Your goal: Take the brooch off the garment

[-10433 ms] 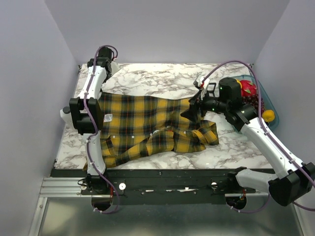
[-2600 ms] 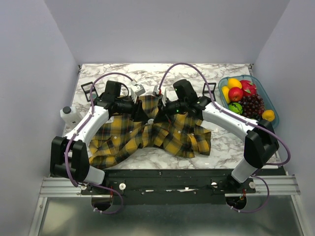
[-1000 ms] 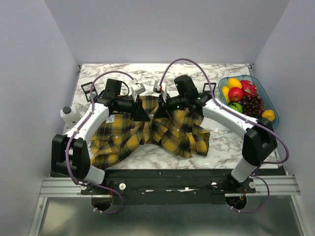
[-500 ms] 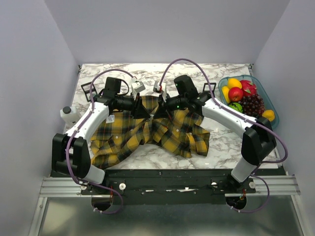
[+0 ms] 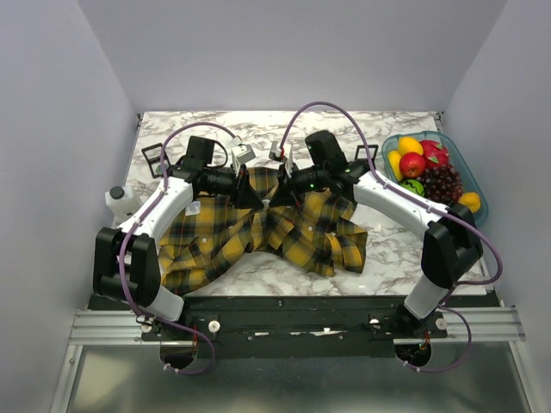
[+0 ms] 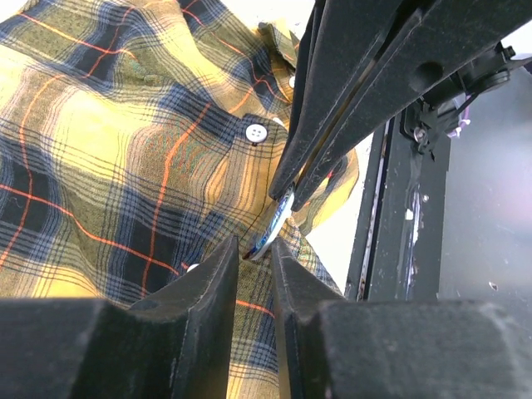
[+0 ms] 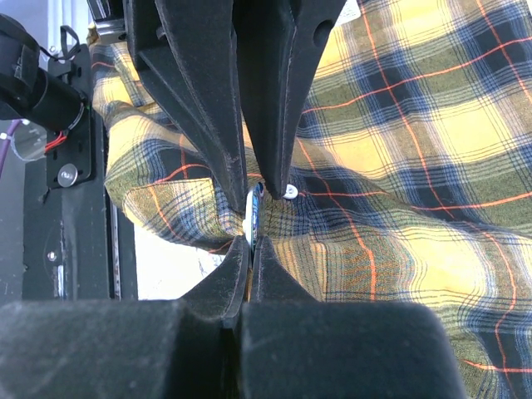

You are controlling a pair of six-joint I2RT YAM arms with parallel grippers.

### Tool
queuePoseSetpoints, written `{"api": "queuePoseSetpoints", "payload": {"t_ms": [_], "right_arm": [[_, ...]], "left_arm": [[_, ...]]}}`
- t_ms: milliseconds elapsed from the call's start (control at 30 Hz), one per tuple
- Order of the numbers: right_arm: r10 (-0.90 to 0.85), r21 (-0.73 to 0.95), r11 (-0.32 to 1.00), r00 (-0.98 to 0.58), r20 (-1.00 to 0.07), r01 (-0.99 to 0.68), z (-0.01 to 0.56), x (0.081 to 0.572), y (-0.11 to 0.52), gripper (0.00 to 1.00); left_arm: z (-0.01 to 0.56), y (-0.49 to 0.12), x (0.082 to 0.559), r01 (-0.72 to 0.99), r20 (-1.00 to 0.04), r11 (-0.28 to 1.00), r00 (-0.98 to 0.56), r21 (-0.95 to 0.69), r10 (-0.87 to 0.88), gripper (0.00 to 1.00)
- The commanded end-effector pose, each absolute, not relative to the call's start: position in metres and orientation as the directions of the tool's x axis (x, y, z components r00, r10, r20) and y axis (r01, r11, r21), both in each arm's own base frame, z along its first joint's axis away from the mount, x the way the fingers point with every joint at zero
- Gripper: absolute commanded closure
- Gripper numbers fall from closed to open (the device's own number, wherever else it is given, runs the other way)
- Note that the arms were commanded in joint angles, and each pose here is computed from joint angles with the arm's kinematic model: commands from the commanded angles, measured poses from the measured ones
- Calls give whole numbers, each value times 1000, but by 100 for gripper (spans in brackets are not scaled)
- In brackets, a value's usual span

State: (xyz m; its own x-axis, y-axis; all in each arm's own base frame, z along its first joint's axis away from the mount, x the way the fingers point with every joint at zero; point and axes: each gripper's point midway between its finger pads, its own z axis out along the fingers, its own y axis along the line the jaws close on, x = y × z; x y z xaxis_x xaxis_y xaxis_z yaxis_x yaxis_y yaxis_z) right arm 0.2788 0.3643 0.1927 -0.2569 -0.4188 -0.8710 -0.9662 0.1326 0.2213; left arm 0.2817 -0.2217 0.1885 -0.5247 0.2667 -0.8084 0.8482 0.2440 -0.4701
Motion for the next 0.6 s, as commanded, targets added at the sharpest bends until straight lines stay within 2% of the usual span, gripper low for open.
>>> {"api": "queuePoseSetpoints", "payload": {"t_ms": [0,167,267,333,400,433,467,533,567], "right_arm": [[-390,222,108,-247,-887,-969,207,283,370,100],[-392,225,107,-249,-886,-968,206,283,371,100],[-391,224,111,-250,-886,-968,206,284,371,100],[-394,220,123,-251,-884,-968,205,286,370,100],[-402,209,154,-254,-880,-966,203,290,367,96],[-403,198,166,-250,-881,-966,203,291,365,92],[-404,188,181,-247,-881,-965,204,291,362,78],[-412,165,235,-252,-876,-958,202,298,353,63],[-416,161,253,-258,-872,-954,200,297,347,52]], "left_arm": [[195,-228,282,865,-824,203,-500,-460,265,71],[196,-233,284,862,-823,195,-505,-467,261,76],[197,-236,284,858,-819,182,-513,-480,257,84],[196,-237,283,853,-812,177,-522,-492,259,95],[196,-237,279,847,-806,169,-531,-504,263,100],[197,-236,278,851,-809,165,-525,-498,265,100],[196,-235,279,850,-806,183,-526,-493,271,100],[196,-232,279,851,-805,212,-524,-481,278,100],[197,-230,279,854,-807,226,-518,-468,284,100]]}}
